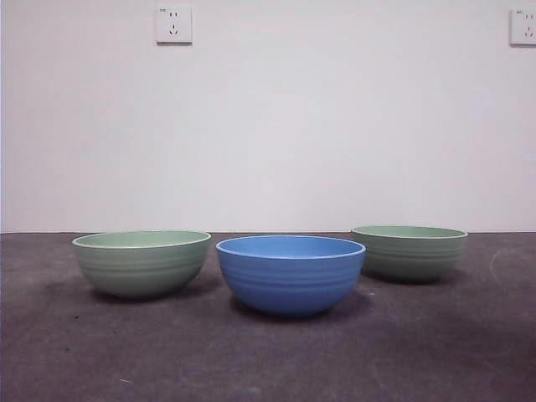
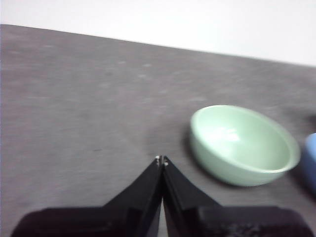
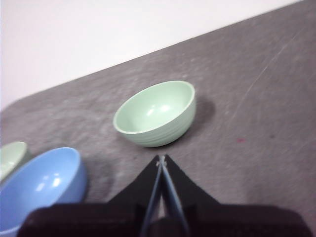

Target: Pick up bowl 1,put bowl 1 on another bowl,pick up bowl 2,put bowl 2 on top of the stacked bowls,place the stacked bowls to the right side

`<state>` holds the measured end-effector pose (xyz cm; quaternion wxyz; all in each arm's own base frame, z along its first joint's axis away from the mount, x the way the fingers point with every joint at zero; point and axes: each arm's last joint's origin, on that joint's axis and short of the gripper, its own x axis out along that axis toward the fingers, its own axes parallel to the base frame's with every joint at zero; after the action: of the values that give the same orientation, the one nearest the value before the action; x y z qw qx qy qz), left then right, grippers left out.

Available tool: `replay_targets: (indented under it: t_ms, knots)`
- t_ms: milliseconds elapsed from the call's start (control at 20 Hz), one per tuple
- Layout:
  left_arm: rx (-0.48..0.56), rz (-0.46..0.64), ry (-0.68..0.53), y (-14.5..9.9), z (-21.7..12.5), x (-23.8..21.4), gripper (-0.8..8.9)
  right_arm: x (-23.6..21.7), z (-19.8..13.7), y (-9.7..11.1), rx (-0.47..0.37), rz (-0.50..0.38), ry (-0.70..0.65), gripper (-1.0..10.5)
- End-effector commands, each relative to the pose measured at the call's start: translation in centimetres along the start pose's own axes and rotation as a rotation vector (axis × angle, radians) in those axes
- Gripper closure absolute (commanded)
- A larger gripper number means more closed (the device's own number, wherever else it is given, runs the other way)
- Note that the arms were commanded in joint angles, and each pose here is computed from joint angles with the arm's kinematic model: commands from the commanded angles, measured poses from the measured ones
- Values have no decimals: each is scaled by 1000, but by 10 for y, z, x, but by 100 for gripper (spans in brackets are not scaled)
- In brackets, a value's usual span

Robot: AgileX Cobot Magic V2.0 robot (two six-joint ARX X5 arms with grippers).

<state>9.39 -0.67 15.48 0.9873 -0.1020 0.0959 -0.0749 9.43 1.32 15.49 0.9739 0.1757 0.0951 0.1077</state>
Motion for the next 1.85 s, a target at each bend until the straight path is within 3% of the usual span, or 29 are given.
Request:
replay_targets:
  t_ms: [50,400,650,1250,1850]
  knots:
    - [-96,-60,-3,-3,4,-2,820,-4,13,6,70,21,-39,958]
    - [-107,-143,-32,-14,37,-18,820,-13,53,23,53,61,-48,958]
    - [-90,-177,-14,-22,66,-29,820,-15,81,36,-29,94,106,958]
    - [31,-394,314,-36,104,-21,820,-4,135,62,-192,290,485,958]
    - [89,-489,543,-40,116,-17,820,-2,136,62,-213,305,769,957]
